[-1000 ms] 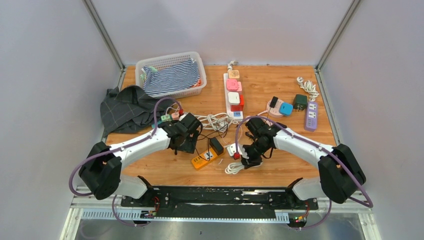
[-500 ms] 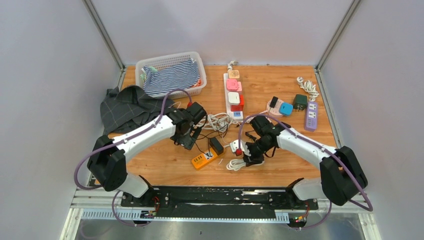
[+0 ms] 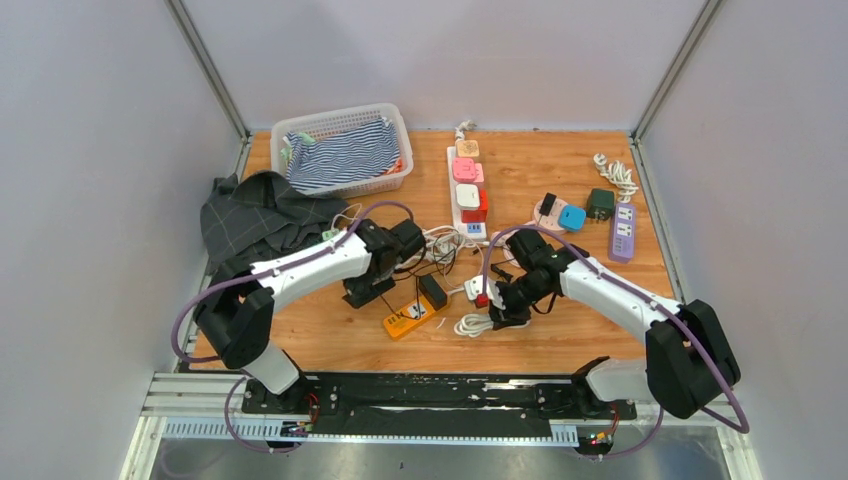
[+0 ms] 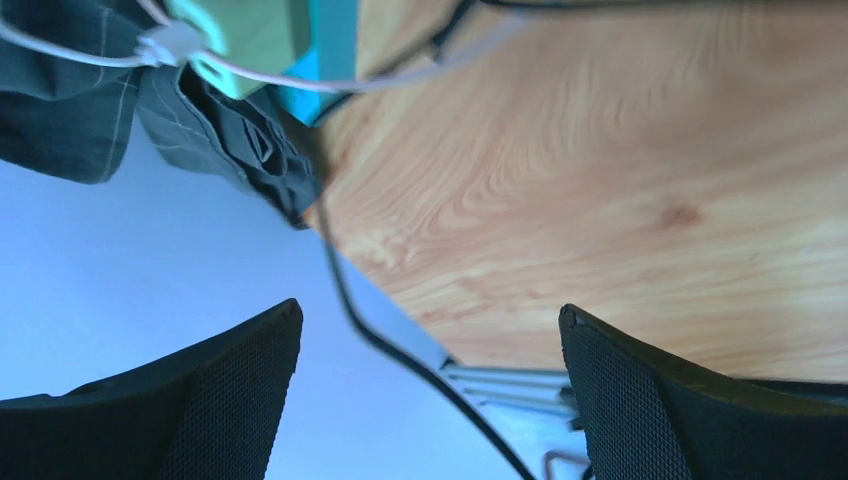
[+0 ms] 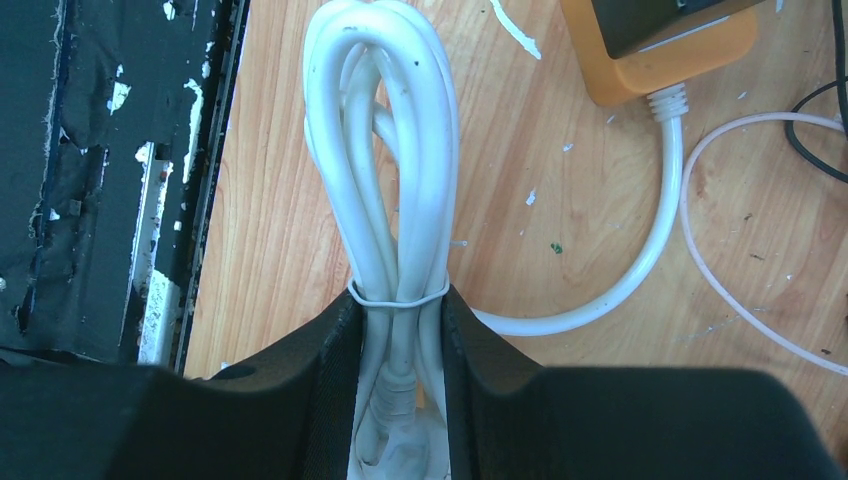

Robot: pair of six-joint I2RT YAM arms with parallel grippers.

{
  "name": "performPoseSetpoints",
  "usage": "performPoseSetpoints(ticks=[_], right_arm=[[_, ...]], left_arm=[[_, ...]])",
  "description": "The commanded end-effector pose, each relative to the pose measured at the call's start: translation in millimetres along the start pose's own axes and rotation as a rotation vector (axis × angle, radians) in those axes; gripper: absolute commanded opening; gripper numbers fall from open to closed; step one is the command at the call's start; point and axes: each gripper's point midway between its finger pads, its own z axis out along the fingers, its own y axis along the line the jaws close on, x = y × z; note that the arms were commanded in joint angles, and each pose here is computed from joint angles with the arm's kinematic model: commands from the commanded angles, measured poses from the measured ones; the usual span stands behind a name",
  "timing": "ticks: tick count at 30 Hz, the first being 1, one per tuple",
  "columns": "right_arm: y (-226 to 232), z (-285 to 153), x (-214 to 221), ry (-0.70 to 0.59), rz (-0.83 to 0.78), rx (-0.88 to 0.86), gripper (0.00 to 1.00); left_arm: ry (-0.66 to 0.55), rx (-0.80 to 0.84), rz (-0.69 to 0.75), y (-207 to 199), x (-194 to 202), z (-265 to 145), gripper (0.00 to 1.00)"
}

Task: Pull the plug off the socket
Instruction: Move the socket to the corner of the board.

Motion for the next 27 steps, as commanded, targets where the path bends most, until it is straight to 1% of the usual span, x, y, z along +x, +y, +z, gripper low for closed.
performPoseSetpoints(ticks=[1, 5, 8, 12, 15, 19, 21, 24, 26, 27], right_arm=[[0, -2, -5, -0.045, 0.0, 0.009, 0.12], [-1, -2, -7, -0.051, 0.003, 0.008, 0.12], [-2, -3, -6, -0.047, 0.01, 0.014, 0.12], [-4, -4, -2, -0.042, 0.037, 0.022, 0.12], [-3, -4, 4, -0.017, 0.039, 0.024, 0.13], [-4, -6, 11, -0.006, 0.055, 0.042, 0.13], [-6, -8, 12, -0.009, 0.068, 0.05, 0.14], [-7, -10, 16, -0.001, 0.079, 0.058, 0.13], [-7, -10, 19, 0.011, 0.083, 0.062, 0.13], [-7, -11, 21, 0.018, 0.086, 0.064, 0.13]], left_arm=[[0.063, -0.085, 0.342, 6, 29, 4, 1.0], [0.027, -0.065, 0.438, -1, 44, 12, 1.0], [0.026, -0.127, 0.476, 8, 57, 14, 1.0], [-0.001, -0.155, 0.499, 13, 66, 12, 1.0], [-0.03, -0.166, 0.467, 16, 70, 7, 1.0], [-0.122, -0.164, 0.386, 22, 67, -8, 1.0], [-0.159, -0.131, 0.386, 19, 69, -12, 1.0], [-0.17, -0.101, 0.41, 15, 73, -13, 1.0], [-0.222, -0.067, 0.38, 12, 68, -20, 1.0], [-0.271, -0.05, 0.346, 12, 60, -28, 1.0]])
